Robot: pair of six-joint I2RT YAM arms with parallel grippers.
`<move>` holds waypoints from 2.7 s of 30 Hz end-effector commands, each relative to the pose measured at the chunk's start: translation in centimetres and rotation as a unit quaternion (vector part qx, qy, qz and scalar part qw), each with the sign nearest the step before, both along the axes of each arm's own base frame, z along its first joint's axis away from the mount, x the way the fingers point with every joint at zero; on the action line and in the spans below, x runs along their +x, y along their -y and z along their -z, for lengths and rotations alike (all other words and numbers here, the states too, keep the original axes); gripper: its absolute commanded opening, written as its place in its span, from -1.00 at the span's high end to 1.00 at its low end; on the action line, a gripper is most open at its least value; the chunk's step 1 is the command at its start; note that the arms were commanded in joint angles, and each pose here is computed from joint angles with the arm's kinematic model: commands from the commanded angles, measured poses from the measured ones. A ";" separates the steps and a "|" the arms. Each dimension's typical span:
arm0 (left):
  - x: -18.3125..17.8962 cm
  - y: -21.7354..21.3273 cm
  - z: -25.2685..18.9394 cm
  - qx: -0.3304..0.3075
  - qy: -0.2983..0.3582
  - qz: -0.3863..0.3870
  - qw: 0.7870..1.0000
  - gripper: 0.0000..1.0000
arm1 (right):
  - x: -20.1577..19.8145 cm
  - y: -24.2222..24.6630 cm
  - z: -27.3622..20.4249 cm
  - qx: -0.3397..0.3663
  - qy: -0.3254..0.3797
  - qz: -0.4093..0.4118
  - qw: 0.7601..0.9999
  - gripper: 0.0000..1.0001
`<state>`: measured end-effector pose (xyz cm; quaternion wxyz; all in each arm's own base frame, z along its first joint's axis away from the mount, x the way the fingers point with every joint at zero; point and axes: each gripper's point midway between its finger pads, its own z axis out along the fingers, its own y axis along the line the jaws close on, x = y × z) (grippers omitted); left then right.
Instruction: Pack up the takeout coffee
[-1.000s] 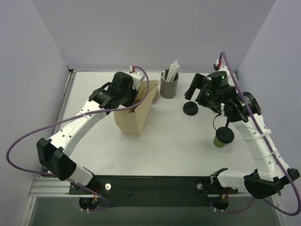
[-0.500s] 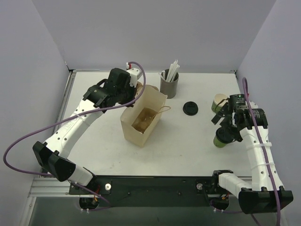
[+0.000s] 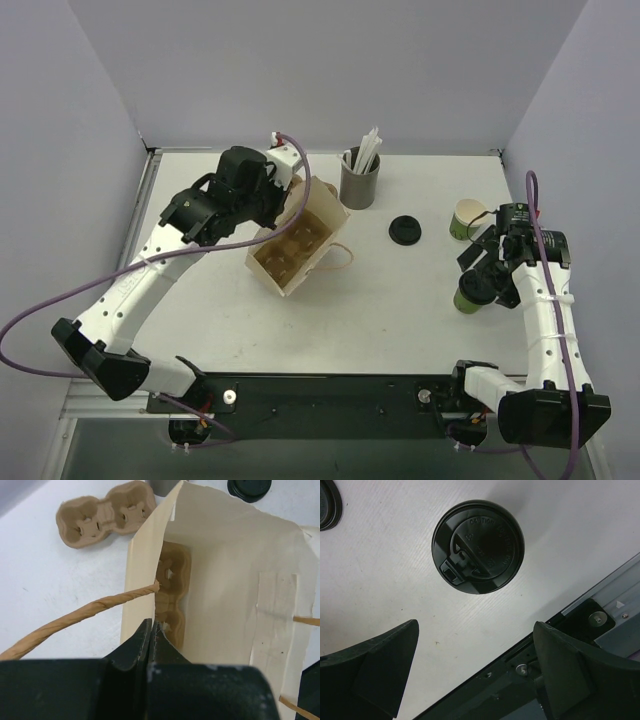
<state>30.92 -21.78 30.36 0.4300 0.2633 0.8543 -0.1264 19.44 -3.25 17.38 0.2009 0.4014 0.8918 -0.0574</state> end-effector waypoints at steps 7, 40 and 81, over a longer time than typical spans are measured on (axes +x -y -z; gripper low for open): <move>0.2 0.7 -1.7 0.154 0.230 0.134 0.951 1.00 | -0.5 -0.5 0.1 0.015 0.014 0.009 1.000 -0.83; 0.6 2.3 -1.8 0.111 0.151 0.061 0.980 1.00 | 8.0 -22.7 -13.4 0.160 0.312 -0.230 0.908 -0.83; -5.2 5.4 -9.4 -0.141 0.090 0.198 0.966 -0.11 | 9.8 -26.2 -6.7 0.141 0.205 -0.198 0.948 1.00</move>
